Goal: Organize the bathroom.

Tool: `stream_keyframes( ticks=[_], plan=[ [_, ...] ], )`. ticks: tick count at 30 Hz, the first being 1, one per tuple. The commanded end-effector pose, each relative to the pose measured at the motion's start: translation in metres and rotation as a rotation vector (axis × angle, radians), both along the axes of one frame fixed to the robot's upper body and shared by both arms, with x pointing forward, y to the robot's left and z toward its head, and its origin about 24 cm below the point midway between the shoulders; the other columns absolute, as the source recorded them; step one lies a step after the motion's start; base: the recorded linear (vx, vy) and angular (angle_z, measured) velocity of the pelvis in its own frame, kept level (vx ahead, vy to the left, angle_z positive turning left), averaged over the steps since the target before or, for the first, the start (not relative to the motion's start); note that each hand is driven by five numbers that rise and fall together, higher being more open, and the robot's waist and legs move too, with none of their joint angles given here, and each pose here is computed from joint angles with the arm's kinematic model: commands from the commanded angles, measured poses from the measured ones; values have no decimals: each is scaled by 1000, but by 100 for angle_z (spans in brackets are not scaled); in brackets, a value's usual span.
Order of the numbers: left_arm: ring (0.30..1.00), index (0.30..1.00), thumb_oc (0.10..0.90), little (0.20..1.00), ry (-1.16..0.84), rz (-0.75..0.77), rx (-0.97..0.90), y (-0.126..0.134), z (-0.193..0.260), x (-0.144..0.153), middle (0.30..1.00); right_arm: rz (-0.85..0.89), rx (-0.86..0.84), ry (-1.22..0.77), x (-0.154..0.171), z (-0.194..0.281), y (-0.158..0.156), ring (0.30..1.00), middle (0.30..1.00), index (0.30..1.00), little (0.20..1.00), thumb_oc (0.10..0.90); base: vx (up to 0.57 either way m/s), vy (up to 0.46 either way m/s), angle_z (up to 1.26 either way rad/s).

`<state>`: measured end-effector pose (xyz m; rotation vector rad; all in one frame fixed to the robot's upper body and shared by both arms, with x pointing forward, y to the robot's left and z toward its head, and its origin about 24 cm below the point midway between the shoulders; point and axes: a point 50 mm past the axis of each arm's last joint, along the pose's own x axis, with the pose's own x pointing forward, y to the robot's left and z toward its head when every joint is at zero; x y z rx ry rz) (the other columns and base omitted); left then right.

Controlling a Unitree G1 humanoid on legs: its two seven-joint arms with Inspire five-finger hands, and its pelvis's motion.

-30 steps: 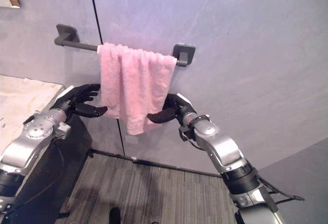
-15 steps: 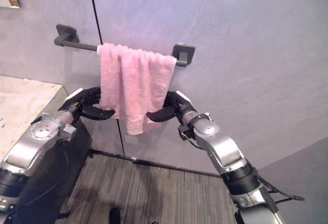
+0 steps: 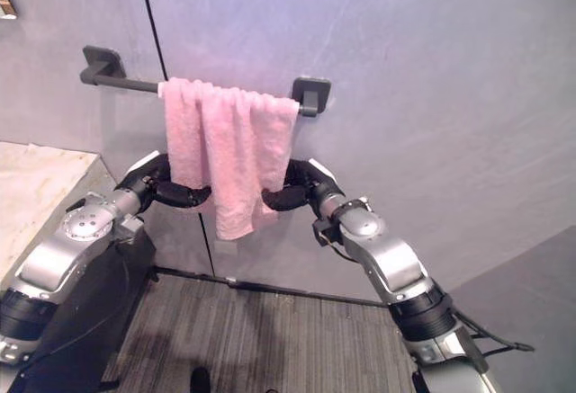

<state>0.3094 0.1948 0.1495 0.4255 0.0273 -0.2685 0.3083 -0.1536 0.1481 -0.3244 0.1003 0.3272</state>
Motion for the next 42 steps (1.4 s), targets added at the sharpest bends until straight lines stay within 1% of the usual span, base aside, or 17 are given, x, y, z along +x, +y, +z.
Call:
stream_keyframes(
  ticks=[1,10,14,16,17,19,20,21,23,24,25,26,29,34,38,41,42],
  plan=[
    [300,300,400,300,-239,-76,-31,-21,55,10,300,85,3,-327,3,66,18,300,300,300,300,400,0,0,0],
    [300,300,400,300,-239,-57,-19,-20,55,10,300,84,-5,-316,2,63,16,300,300,300,300,400,-1,0,0],
    [300,300,400,300,-241,-23,-19,-15,54,9,300,76,-4,-312,1,60,14,300,300,300,300,400,0,0,0],
    [300,300,400,300,-243,44,-25,-6,52,10,300,65,-2,-309,1,58,11,300,300,300,300,400,0,0,0],
    [300,300,400,300,-242,54,-26,-4,52,10,300,64,-3,-309,1,58,11,300,300,300,300,400,0,0,0],
    [300,300,400,300,-250,183,-42,12,48,9,300,43,1,-304,0,56,7,300,300,300,300,400,0,0,0],
    [300,300,400,300,-253,190,-46,13,48,9,300,43,1,-304,0,55,7,300,300,300,300,400,0,0,0],
    [300,300,400,300,-264,294,-43,26,44,7,300,29,3,-299,0,53,4,300,300,300,300,400,0,0,0],
    [300,300,400,300,-264,309,-42,28,43,7,300,28,2,-298,0,52,4,300,300,300,300,400,0,0,0],
    [300,300,400,300,-265,434,-85,45,36,3,300,12,3,-293,0,50,2,300,300,300,300,400,0,0,0],
    [300,300,400,300,-266,441,-85,45,36,2,300,12,3,-293,0,50,2,300,300,300,300,400,0,0,0],
    [300,300,400,300,-270,497,-108,54,34,0,300,4,7,-289,0,49,2,300,300,300,300,400,0,0,0],
    [300,300,400,300,-273,528,-120,60,32,-3,300,-1,13,-283,0,48,1,300,300,300,300,400,1,-7,10],
    [300,300,400,300,-265,524,-112,60,30,-5,300,-4,21,-278,-1,47,-1,300,300,300,300,400,1,-5,7],
    [300,300,400,300,-217,555,-116,58,22,-5,300,-4,25,-267,-1,44,0,300,300,300,300,400,0,0,0],
    [300,300,400,300,-163,522,-43,55,13,-2,300,-6,18,-251,0,39,2,300,300,300,300,400,0,0,0],
    [444,444,496,444,-153,512,-21,55,12,-2,444,-7,18,-246,0,39,1,300,300,300,300,400,0,0,0]
  ],
)
